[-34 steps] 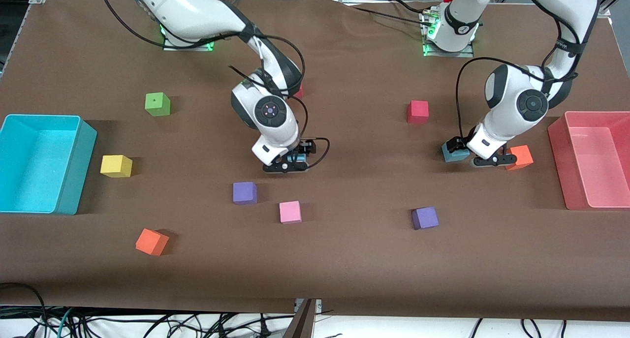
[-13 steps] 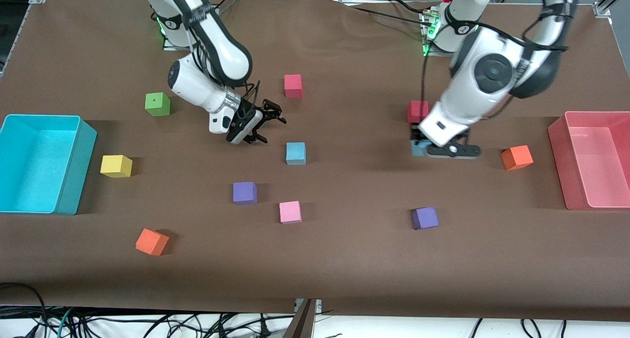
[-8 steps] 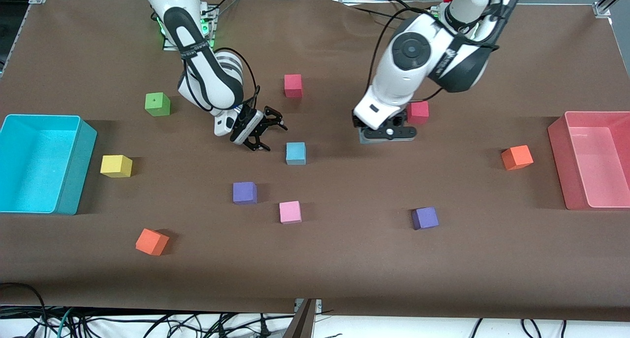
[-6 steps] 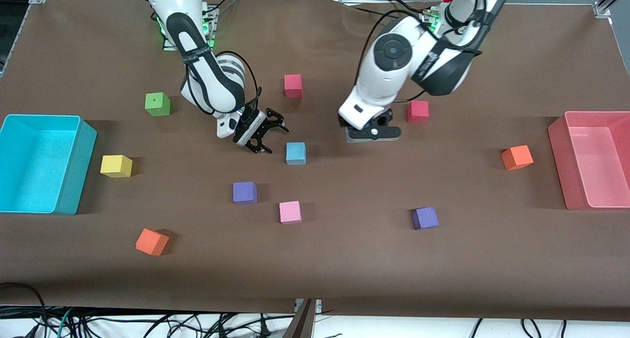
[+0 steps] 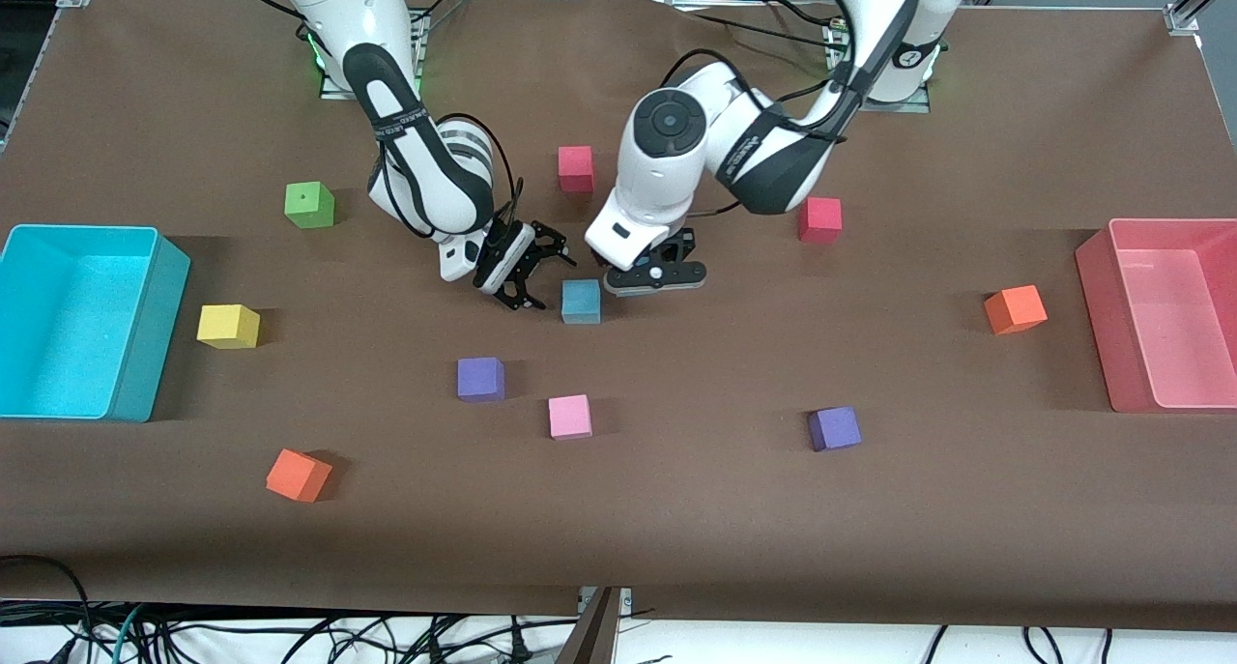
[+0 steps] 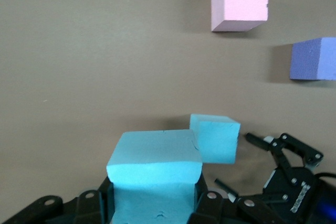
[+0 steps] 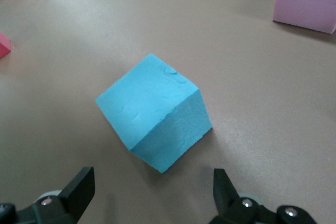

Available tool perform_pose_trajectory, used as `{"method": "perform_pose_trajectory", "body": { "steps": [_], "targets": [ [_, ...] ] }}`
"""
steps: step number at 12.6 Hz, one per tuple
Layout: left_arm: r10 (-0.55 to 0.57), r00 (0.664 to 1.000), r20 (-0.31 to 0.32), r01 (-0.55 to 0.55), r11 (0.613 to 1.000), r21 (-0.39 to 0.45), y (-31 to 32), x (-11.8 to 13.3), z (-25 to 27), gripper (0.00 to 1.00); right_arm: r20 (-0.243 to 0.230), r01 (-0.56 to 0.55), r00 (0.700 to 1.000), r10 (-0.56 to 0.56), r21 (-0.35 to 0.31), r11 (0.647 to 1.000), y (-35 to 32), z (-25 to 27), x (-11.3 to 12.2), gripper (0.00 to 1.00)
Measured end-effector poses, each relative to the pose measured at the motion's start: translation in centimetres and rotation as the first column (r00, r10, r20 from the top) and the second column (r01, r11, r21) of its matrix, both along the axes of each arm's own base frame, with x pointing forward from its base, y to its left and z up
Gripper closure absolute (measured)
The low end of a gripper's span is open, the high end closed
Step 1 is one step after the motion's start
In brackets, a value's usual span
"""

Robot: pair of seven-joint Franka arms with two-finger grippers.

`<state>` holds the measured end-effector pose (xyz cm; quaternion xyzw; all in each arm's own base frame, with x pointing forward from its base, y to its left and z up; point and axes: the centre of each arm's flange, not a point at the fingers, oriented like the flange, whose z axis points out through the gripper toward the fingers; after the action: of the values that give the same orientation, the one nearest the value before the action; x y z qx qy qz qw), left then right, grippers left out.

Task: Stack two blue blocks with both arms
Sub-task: 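Move the held light blue cube with the left gripper above the placed cube, then lower the cube onto the placed cube and open the left gripper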

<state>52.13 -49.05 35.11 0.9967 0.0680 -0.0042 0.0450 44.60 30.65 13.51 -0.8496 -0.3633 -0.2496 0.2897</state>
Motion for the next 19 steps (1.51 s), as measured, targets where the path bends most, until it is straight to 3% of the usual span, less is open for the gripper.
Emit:
{"method": "perform_pose_trajectory", "body": {
  "steps": [8, 13, 16, 19],
  "targets": [
    [0.023, 0.996, 0.092, -0.02, 0.999, -0.04, -4.5, 1.3, -5.0, 0.43, 0.041, -0.057, 0.998, 0.055, 0.039, 0.998, -0.3, -0.4, 0.7, 0.0],
    [0.005, 0.996, 0.085, -0.004, 1.0, -0.023, -6.1, -0.1, -6.7, 0.43, 0.042, -0.074, 0.997, 0.072, 0.039, 0.997, -0.2, -1.0, 0.4, 0.0],
    [0.04, 0.999, 0.028, -0.038, 0.998, -0.056, -6.6, -0.8, -6.9, 0.43, 0.043, -0.074, 0.996, 0.072, 0.039, 0.996, -0.2, -1.0, 0.4, 0.0],
    [0.037, 0.999, 0.016, -0.036, 0.998, -0.058, -7.1, -1.4, -7.3, 0.43, 0.043, -0.075, 0.996, 0.073, 0.039, 0.996, -0.2, -1.0, 0.4, 0.0]
  ]
}}
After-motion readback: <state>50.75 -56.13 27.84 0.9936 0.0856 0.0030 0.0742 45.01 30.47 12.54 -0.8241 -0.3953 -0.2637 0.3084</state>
